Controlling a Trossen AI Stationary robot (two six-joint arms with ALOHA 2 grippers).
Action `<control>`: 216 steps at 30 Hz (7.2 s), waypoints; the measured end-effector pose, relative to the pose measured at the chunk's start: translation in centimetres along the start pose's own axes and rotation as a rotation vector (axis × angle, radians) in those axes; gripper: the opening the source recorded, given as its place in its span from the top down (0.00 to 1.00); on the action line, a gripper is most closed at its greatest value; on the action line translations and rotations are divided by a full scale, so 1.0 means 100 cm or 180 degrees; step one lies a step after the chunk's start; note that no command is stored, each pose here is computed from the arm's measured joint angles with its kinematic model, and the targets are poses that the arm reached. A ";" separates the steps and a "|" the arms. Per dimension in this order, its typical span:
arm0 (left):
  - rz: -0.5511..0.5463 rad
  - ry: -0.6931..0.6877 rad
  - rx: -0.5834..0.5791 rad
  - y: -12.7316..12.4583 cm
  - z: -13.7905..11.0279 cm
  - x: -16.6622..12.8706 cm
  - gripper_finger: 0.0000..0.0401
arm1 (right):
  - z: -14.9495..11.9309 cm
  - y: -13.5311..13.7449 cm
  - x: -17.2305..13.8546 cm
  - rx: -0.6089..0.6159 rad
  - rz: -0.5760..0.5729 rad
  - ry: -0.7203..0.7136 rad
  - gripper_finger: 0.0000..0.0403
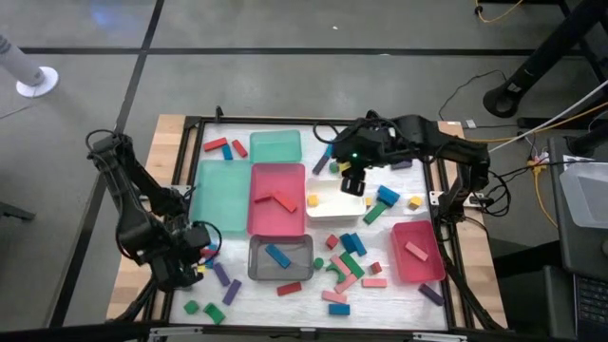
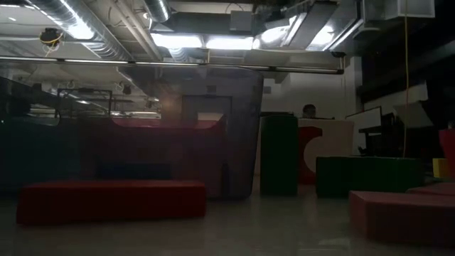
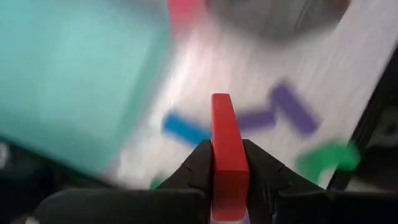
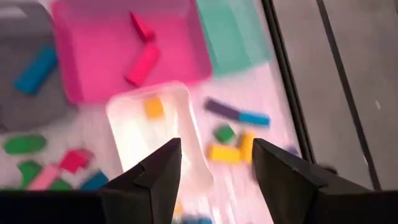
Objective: Sort blocks
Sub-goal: Put the red block into the top pink bin, then put the blue block into the black bin, then put the red block into the top pink bin
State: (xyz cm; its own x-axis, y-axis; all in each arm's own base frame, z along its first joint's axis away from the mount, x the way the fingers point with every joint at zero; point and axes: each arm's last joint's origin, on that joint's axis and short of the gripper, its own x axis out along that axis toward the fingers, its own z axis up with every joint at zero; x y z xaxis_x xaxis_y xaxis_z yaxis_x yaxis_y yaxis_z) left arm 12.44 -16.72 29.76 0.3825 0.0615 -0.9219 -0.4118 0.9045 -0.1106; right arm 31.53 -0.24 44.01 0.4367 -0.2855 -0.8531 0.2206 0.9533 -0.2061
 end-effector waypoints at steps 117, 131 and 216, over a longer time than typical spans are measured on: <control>0.0446 -0.1370 -0.0228 0.046 0.116 0.064 0.64 | -0.114 0.289 0.116 -0.0483 0.1282 -0.1237 0.66; 0.0360 -0.1361 -0.0129 0.038 0.109 0.062 0.64 | -0.061 0.223 0.160 -0.0325 0.1241 -0.1122 0.54; 0.0178 -0.1340 0.0034 0.023 0.093 0.057 0.64 | -0.078 0.163 0.167 0.0930 0.0727 0.1894 0.58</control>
State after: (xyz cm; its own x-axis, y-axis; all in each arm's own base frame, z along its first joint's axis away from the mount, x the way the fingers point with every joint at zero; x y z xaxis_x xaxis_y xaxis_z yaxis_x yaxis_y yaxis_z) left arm 21.38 -10.33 27.70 0.6652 0.2754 -0.6940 -0.4337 0.8991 -0.0588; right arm 35.59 11.35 22.68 -0.0332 0.1005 -0.9944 0.4422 0.8937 0.0756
